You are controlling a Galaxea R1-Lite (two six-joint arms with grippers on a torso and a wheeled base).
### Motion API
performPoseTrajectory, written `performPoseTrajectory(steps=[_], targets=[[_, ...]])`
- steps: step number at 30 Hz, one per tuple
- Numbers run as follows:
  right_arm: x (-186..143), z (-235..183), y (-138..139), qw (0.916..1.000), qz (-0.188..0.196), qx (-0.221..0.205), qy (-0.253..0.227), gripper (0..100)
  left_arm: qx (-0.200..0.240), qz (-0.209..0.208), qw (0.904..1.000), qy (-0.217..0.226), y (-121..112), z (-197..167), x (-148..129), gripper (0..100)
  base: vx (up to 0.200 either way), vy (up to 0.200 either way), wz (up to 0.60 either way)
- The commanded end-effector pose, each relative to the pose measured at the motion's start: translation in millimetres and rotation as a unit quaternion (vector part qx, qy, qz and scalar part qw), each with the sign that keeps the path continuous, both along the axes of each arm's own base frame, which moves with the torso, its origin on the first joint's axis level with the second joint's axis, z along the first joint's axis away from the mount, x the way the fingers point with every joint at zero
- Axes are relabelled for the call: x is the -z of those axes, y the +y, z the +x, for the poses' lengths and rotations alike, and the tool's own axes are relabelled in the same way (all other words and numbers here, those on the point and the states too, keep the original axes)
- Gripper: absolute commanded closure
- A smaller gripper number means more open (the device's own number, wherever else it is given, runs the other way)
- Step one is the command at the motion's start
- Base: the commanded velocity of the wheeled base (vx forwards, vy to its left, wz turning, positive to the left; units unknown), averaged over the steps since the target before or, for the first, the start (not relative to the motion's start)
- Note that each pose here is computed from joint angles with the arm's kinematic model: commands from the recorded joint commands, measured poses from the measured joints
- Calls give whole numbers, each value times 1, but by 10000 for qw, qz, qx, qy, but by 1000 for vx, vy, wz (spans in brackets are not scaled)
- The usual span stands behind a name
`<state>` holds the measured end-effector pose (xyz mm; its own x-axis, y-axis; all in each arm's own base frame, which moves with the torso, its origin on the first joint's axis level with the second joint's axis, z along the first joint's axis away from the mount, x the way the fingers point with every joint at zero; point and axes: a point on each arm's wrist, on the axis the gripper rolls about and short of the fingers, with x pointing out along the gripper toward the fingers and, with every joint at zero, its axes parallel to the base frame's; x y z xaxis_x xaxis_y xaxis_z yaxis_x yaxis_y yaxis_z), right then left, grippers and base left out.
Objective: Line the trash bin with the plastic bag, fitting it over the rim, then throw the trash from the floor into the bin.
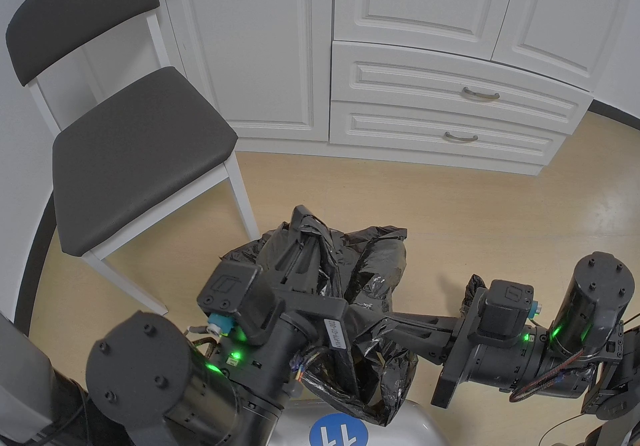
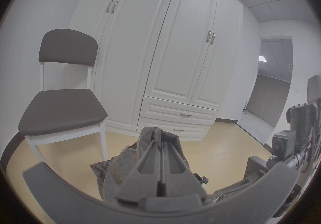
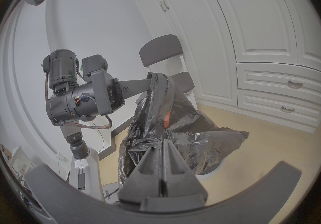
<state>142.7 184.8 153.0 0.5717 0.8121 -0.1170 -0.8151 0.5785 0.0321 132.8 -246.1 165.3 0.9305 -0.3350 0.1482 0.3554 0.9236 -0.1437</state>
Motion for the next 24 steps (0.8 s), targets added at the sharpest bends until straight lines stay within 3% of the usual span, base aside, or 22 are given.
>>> performPoseTrajectory(steps=[1,12,20,24], targets=[[2,-2,2,10000,-30,-54,30,100,35,64,10000,31,-4,0,5,100,0,0,0],[11,-6,13,9994,-111,-244,240,100,-18,271,9996,89,2,-3,9,100,0,0,0],[15,-10,21,9980,-31,-380,497,100,-150,1080,9940,102,14,-6,25,100,0,0,0],[17,-10,25,9978,120,-410,509,100,-264,1296,9911,119,17,-5,30,100,0,0,0]])
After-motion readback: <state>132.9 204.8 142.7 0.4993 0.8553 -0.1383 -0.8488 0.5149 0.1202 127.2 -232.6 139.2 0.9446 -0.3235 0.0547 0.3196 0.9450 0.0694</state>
